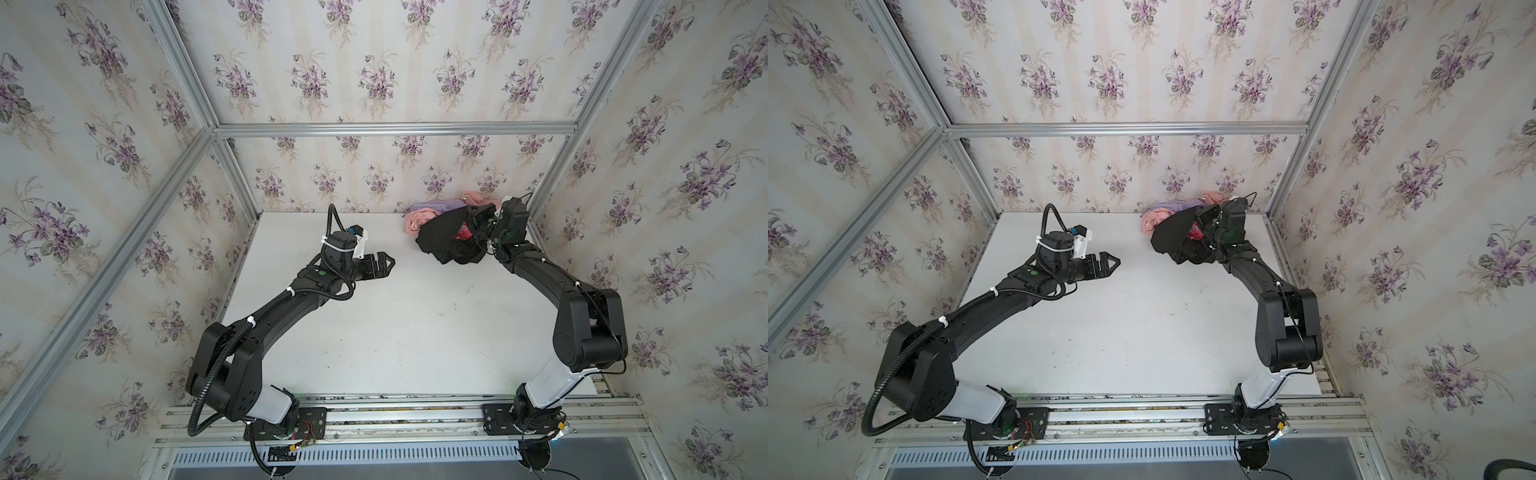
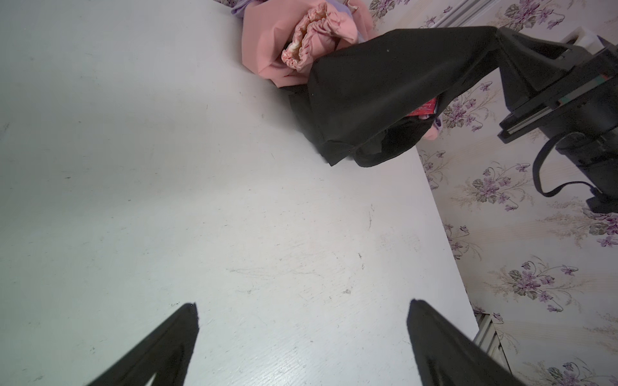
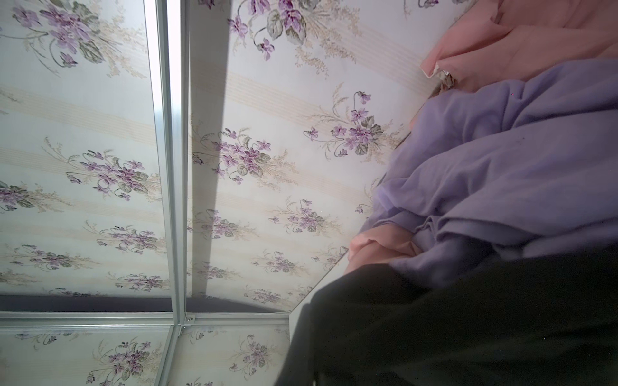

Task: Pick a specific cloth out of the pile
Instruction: 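Lift the black garment with the right gripper up off the pile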

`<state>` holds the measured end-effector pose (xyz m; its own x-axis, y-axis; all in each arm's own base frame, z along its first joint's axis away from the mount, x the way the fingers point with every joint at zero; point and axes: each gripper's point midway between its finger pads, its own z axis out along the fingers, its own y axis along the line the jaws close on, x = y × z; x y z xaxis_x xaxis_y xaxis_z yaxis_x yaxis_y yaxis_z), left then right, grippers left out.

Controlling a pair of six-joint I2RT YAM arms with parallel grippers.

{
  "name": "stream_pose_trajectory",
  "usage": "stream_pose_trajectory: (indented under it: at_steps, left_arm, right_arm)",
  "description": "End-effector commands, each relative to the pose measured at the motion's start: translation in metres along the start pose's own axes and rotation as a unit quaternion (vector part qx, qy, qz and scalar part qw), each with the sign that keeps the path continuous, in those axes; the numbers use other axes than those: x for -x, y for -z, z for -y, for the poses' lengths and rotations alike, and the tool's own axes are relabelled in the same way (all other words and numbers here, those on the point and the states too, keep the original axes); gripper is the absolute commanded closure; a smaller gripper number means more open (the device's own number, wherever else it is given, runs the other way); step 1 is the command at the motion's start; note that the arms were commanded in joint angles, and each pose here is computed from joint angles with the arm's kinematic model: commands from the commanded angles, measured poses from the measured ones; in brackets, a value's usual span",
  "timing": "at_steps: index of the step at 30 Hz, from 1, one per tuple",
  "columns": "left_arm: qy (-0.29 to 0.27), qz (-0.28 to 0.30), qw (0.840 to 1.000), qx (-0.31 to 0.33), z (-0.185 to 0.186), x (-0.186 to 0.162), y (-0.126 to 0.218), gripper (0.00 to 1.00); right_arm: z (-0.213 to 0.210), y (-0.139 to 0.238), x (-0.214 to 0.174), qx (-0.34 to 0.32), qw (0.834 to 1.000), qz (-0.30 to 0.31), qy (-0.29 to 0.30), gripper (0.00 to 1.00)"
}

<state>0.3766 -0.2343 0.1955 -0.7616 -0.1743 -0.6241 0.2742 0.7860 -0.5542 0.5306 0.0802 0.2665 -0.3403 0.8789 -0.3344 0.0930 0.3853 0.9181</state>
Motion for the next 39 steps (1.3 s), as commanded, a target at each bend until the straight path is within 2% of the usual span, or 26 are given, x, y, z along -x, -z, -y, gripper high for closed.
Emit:
stream_pose_trajectory:
  at_steps: [1,21,39]
  left_arm:
    - [-0.007,0.017,1.000,-0.004,0.003,0.007,0.002,0.00]
    - [-0.010,0.029,0.999,-0.010,0.008,0.015,0.005,0.00]
    - [-0.011,0.035,0.999,-0.011,0.010,0.018,0.010,0.00]
  right_arm:
    - [-0.039,0.007,0.013,0.053,0.998,0.024,0.021,1.00]
    - [-0.075,0.014,0.020,0.077,0.996,0.032,0.038,1.00]
    - [-0.121,0.036,0.030,0.111,0.990,0.055,0.066,1.00]
